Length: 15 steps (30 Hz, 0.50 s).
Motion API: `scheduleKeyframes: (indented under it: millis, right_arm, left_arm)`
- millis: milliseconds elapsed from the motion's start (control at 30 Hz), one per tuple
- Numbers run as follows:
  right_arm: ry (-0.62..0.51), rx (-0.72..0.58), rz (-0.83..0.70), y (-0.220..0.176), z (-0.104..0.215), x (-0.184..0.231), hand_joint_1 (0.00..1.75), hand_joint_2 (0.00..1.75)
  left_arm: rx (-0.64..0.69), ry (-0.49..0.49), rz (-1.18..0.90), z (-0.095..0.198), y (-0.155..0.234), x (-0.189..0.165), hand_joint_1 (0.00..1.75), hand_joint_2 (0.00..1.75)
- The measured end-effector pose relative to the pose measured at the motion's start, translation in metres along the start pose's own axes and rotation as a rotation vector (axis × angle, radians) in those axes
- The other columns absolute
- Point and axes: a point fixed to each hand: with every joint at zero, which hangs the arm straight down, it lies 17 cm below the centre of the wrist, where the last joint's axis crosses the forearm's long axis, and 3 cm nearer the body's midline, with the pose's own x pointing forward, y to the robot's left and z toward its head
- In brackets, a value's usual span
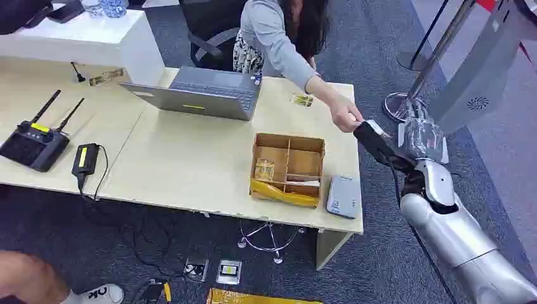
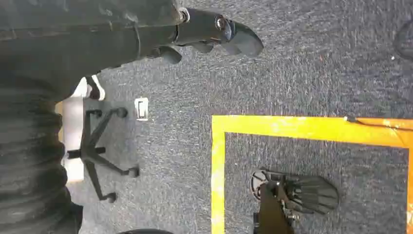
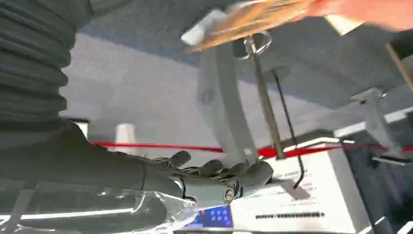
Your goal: Pass the card to the sensor for recognition and then transmit it.
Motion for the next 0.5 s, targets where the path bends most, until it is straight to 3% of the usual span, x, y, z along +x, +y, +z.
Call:
scheduleKeyframes:
  millis: [500]
  right_arm:
    - [-0.062, 0.063, -0.061, 0.027, 0.015, 0.044, 0.0, 1.75]
  left_arm:
    - [0.0, -0.004, -0.039, 0.002, -0.004, 0.005, 0.0, 1.75]
